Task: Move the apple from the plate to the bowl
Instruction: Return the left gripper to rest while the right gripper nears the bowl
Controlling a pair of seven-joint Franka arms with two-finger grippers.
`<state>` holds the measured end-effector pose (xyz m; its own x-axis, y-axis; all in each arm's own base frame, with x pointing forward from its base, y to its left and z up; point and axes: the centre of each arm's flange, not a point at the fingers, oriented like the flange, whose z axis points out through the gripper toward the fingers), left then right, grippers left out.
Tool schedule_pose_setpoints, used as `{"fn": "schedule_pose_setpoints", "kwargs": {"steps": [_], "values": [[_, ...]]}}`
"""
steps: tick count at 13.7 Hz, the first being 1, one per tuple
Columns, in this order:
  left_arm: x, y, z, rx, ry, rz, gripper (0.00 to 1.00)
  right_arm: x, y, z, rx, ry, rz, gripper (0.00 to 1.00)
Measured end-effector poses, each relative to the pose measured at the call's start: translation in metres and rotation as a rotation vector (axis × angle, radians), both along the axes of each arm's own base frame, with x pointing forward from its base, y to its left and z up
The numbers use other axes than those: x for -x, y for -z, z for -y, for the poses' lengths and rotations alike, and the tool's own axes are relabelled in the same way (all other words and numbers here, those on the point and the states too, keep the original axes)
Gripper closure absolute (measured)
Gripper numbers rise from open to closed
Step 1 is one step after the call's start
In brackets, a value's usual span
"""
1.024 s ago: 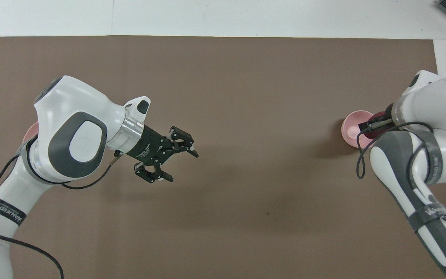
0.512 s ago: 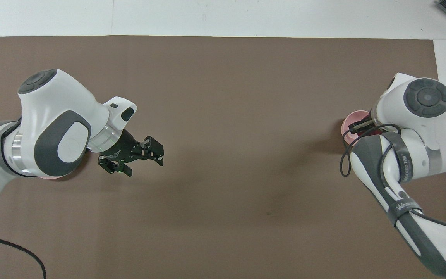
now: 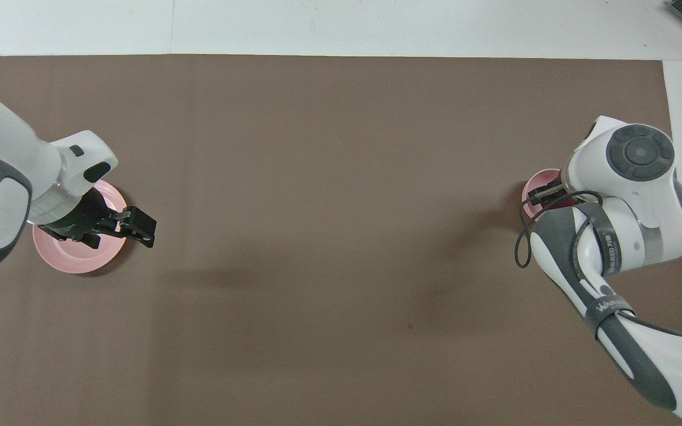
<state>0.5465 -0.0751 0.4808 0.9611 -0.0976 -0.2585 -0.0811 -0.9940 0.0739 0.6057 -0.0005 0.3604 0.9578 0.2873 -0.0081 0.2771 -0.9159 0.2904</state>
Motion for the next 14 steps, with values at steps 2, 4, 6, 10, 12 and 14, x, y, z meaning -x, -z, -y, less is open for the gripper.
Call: {"fn": "schedule_pose_setpoints", "kwargs": {"steps": [2,4,6,10,12,14], "values": [[-0.002,-0.025,-0.019,-0.033,0.063,0.051,0.00,0.002,0.006,0.000,-0.003,-0.004,-0.002,0.11],[-0.003,-0.054,-0.031,-0.046,0.089,0.085,0.00,0.005,0.013,0.000,-0.003,-0.004,-0.013,0.11],[-0.006,-0.077,-0.039,-0.075,0.095,0.123,0.00,0.005,0.017,0.000,-0.006,-0.006,-0.011,0.11],[-0.004,-0.107,-0.043,-0.103,0.095,0.146,0.00,0.004,0.023,0.004,-0.009,-0.002,-0.006,0.11],[0.006,-0.128,-0.044,-0.101,0.092,0.159,0.00,0.003,0.025,0.005,-0.009,0.003,-0.007,0.11],[0.018,-0.142,-0.044,-0.089,0.090,0.159,0.00,0.003,0.028,0.004,-0.010,0.012,-0.008,0.11]]}}
